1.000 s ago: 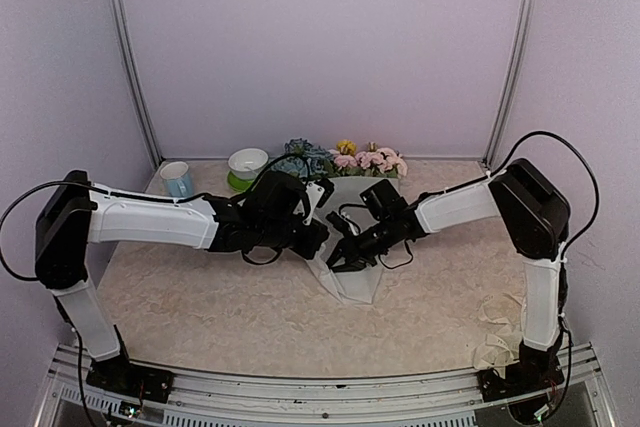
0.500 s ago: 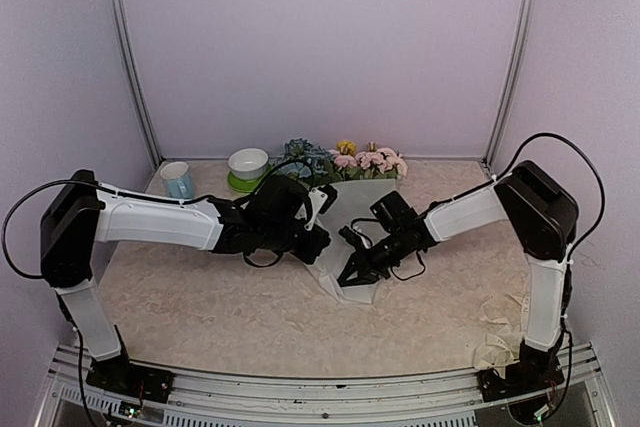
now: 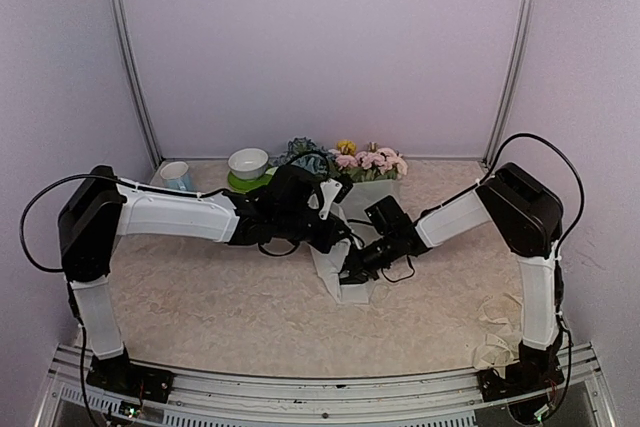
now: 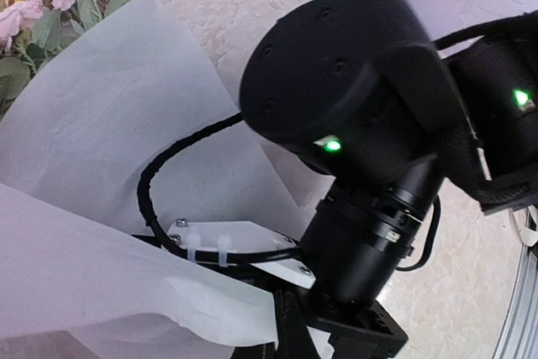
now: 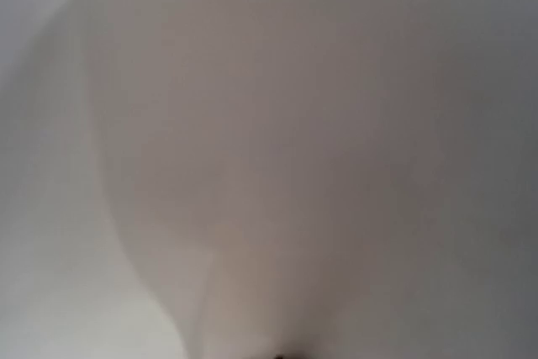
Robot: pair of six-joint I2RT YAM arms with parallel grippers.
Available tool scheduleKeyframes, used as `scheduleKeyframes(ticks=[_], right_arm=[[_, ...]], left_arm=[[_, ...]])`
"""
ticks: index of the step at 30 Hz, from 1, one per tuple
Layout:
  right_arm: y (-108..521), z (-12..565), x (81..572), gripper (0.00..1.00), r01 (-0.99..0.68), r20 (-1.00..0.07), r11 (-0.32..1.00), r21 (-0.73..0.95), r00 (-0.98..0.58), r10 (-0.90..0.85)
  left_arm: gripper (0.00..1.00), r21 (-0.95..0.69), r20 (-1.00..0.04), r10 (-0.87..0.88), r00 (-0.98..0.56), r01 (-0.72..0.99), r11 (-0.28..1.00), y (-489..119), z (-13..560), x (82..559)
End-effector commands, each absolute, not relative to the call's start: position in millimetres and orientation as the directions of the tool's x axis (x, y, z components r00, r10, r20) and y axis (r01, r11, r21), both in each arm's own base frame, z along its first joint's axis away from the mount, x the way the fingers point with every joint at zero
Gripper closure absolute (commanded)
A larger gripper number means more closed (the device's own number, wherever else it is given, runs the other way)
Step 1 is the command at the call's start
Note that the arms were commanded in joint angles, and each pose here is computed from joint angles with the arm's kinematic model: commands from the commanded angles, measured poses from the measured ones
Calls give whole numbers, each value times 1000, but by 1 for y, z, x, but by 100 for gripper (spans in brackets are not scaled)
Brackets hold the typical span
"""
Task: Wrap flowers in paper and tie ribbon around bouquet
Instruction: Fold the 2/3-folded wrapping paper at the center of the board.
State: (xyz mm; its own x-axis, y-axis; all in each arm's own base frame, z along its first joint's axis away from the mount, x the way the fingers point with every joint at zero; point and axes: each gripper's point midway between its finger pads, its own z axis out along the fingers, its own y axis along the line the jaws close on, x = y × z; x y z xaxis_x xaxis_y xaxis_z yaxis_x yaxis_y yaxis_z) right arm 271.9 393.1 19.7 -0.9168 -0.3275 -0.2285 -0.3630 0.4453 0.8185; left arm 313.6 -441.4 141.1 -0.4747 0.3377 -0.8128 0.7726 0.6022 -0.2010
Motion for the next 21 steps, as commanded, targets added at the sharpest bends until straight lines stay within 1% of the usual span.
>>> scheduleKeyframes(ticks=[1,6,11,15,16,19,20,21], right_arm=[[383,13,269,100,-348,-229,507,788,-931,-284],[382,45,272,100,-349,-278,484,803,-936,-215],[376,72,276,100,-360,-323,502,786,-932,-163],[354,87,283,100,-345,-344,590,730,-931,-119],[344,85,285,99,-326,-336,621,713,-936,-105],[306,72,303,87,-261,-317,700,665,-947,-52],[294,66,309,80,-240,-309,731,639,-950,-42],[283,59,315,72,-227,-309,766,602,-950,-39]], left_arm=[[100,-259,-805,314,-503,774,577,-453,127,331],[100,-275,-775,327,-541,754,597,-447,97,339],[100,-281,-757,331,-564,738,614,-443,79,349],[100,-268,-743,353,-569,735,623,-443,67,352],[100,-265,-742,356,-568,736,623,-442,66,352],[100,-258,-741,361,-566,737,625,-441,65,352],[100,-256,-743,363,-562,740,622,-442,66,351],[100,-252,-744,366,-559,742,621,-443,68,350]])
